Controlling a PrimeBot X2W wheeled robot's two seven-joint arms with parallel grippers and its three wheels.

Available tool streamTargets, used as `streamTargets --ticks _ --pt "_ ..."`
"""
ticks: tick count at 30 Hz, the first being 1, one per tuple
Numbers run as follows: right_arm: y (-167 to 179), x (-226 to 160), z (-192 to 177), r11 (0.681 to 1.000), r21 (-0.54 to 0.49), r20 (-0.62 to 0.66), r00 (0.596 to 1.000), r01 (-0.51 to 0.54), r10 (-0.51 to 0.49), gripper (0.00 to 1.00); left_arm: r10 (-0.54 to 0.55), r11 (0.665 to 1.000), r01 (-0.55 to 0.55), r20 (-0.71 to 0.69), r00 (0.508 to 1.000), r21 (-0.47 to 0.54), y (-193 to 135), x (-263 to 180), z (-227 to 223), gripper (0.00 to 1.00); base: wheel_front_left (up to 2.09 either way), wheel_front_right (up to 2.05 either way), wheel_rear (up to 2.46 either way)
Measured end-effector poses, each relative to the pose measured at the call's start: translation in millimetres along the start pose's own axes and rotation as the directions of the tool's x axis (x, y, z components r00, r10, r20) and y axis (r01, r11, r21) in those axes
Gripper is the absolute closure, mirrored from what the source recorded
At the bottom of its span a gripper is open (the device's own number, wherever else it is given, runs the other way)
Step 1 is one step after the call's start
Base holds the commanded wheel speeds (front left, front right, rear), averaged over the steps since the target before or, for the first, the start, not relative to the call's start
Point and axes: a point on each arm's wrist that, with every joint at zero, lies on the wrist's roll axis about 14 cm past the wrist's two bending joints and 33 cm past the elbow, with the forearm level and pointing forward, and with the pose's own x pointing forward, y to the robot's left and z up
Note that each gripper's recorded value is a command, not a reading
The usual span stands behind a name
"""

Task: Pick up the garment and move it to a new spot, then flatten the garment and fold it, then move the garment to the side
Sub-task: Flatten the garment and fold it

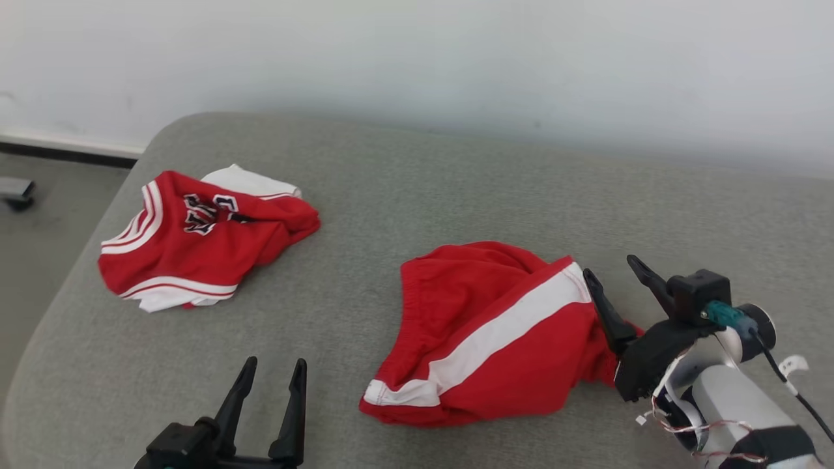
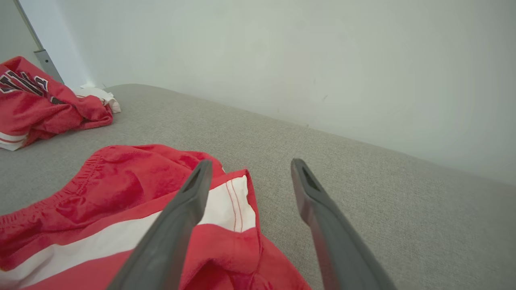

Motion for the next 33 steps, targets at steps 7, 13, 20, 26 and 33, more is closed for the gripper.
streamTargets --ticks 7,13,20,26,33 --pt "8 25 -31 0.997 -0.021 -0.155 0.986 -0.068 0.064 0.0 0.063 0.998 -0.063 -0.01 0.998 -0.012 16 -9 -2 0.0 0.0 0.0 0.0" --pt "23 35 -55 0.993 0.009 -0.252 0.96 -0.121 0.12 1.0 0.104 0.994 -0.105 -0.016 0.994 -0.009 27 -12 -3 0.0 0.0 0.0 0.0" --pt "10 46 -28 0.994 -0.009 -0.144 0.984 -0.105 0.103 1.0 0.115 0.993 -0.115 -0.018 0.993 -0.008 31 -10 -4 0.0 0.0 0.0 0.0" --pt "-22 49 31 0.998 -0.055 0.029 0.999 -0.035 0.036 1.0 0.074 0.997 -0.075 -0.008 0.997 -0.012 20 -2 -2 0.0 0.0 0.0 0.0" --pt "-46 28 67 0.998 -0.052 0.145 0.989 0.03 -0.022 1.0 0.018 1.0 -0.019 -0.02 1.0 -0.024 2 5 -8 0.0 0.0 0.0 0.0"
